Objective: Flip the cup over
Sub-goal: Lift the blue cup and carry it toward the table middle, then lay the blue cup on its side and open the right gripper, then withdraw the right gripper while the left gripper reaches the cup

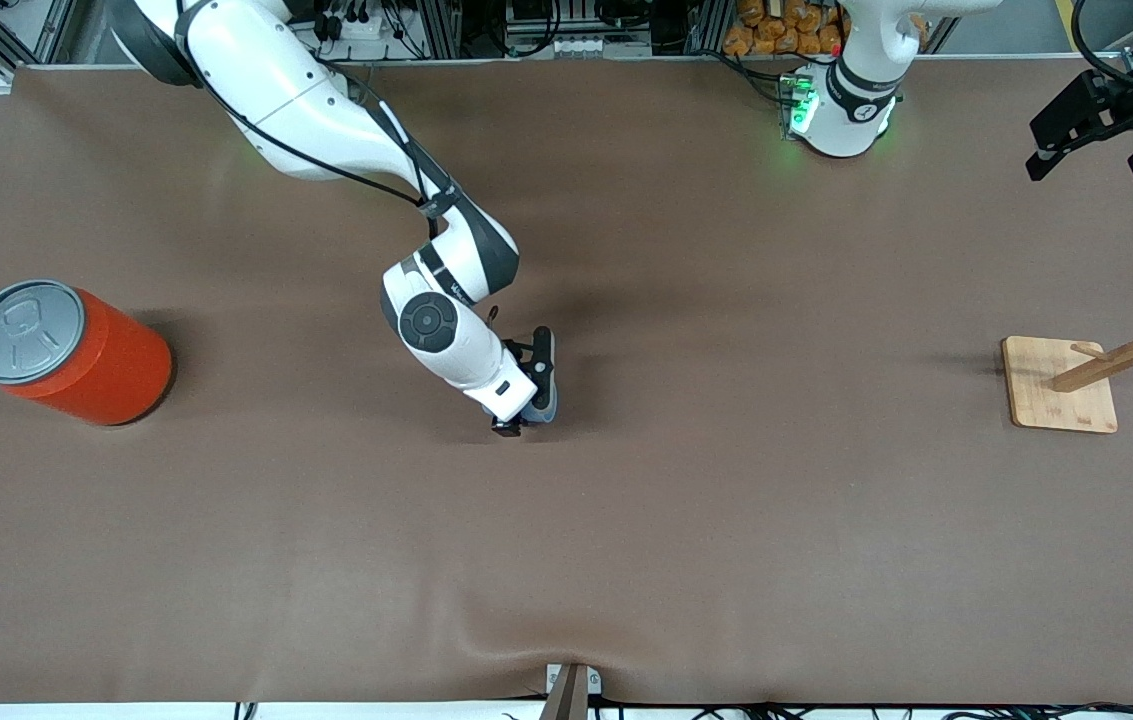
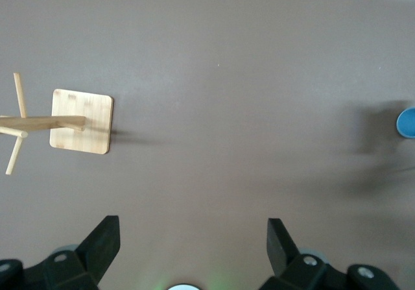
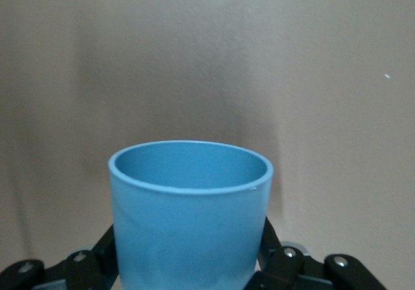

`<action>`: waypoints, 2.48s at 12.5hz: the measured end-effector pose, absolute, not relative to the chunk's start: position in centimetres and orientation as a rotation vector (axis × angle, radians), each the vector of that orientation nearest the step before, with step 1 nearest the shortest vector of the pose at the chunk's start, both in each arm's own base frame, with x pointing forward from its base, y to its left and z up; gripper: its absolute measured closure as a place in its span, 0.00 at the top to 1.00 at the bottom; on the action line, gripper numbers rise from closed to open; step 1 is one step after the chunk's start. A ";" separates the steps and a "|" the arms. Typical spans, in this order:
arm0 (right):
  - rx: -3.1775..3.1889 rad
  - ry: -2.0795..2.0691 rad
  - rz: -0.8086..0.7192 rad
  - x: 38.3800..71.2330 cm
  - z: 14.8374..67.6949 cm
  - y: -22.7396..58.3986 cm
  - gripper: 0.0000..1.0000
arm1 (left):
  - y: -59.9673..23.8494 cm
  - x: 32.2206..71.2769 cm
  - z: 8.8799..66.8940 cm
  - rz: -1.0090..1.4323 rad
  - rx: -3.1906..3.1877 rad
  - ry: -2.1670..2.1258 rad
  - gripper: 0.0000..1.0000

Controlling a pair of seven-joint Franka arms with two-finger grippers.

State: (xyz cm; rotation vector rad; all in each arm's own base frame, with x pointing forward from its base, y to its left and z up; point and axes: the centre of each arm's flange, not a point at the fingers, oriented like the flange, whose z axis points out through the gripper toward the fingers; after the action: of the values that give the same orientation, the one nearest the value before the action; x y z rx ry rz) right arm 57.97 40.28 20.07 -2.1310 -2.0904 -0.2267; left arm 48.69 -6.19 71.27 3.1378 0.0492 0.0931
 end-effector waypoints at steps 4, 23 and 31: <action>-2.169 -2.061 -0.274 60.5 22.1 38.8 1.00 | -6.2 48.7 71.2 0.085 3.139 0.046 1.00; -2.888 -0.994 -0.085 65.3 46.6 13.5 1.00 | -20.5 61.7 43.0 -0.420 2.571 0.016 1.00; -2.965 -0.543 0.140 62.3 51.0 -0.8 1.00 | -32.1 65.2 30.3 -0.242 2.458 -0.176 0.78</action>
State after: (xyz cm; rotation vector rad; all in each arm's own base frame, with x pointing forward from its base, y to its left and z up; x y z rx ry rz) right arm 62.25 -0.79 50.96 -2.9654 -0.5429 0.1396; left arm 65.23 -32.10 30.27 2.4579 -0.1764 -0.2425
